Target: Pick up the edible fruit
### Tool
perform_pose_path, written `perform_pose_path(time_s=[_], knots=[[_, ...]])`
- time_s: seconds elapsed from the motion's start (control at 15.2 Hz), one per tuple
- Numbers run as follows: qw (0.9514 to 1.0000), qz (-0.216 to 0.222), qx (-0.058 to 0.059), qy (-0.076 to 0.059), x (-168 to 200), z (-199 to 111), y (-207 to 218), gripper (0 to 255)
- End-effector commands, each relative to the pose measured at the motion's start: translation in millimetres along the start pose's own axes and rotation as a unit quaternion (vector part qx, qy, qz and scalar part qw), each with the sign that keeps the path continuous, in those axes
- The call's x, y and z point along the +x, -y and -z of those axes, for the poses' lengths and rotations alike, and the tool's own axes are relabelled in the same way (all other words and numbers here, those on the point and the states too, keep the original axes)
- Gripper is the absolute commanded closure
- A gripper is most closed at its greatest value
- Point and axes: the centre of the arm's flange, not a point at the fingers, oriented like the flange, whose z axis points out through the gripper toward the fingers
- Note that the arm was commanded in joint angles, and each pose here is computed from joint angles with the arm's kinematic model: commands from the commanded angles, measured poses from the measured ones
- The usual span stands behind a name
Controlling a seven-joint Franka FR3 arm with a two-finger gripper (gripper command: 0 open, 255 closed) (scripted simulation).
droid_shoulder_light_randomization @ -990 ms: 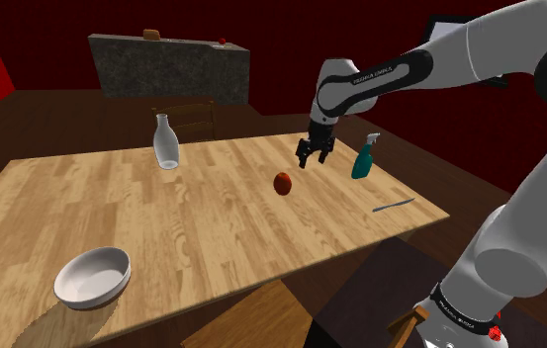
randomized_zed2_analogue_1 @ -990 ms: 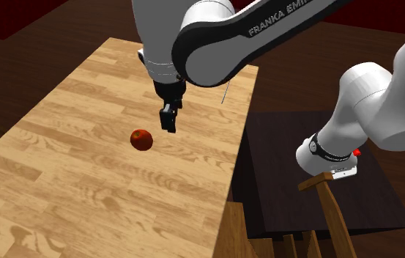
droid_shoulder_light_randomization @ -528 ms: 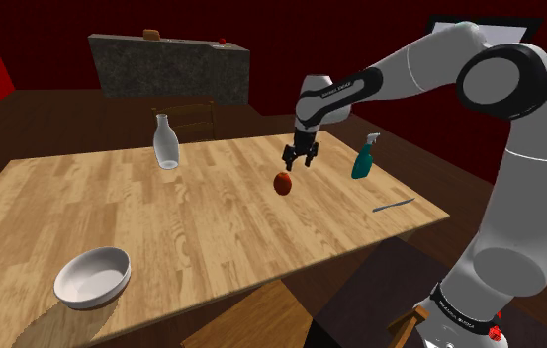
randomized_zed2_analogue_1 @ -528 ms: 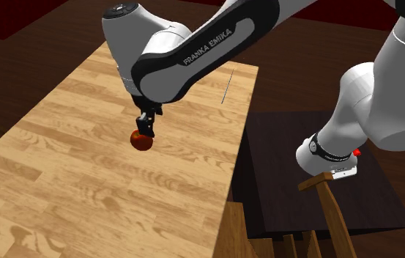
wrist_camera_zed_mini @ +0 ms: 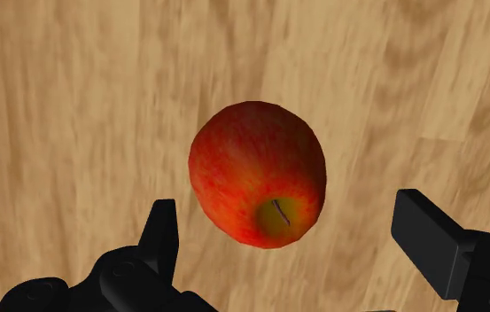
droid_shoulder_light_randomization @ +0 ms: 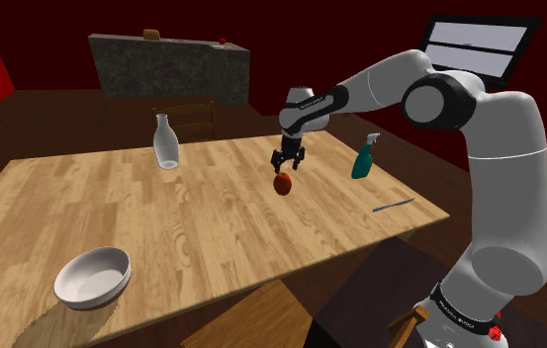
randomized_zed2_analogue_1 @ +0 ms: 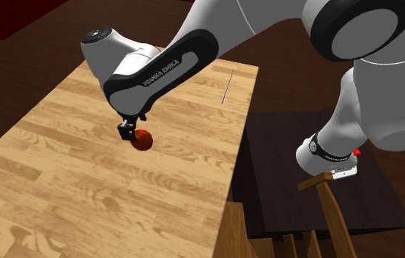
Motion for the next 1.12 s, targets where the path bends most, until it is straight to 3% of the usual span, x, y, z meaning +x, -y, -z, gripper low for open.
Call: perform_pose_path(time_s=[0.0, 0.46, 0.53, 1.06], knots=[[1.0, 0.0, 0.0, 0.0, 5, -11, -1, 0], [1.0, 0.0, 0.0, 0.0, 6, -40, -3, 0], [1.0, 0.0, 0.0, 0.0, 6, -40, -2, 255], [1.0, 0.0, 0.0, 0.0, 6, -39, -3, 255]])
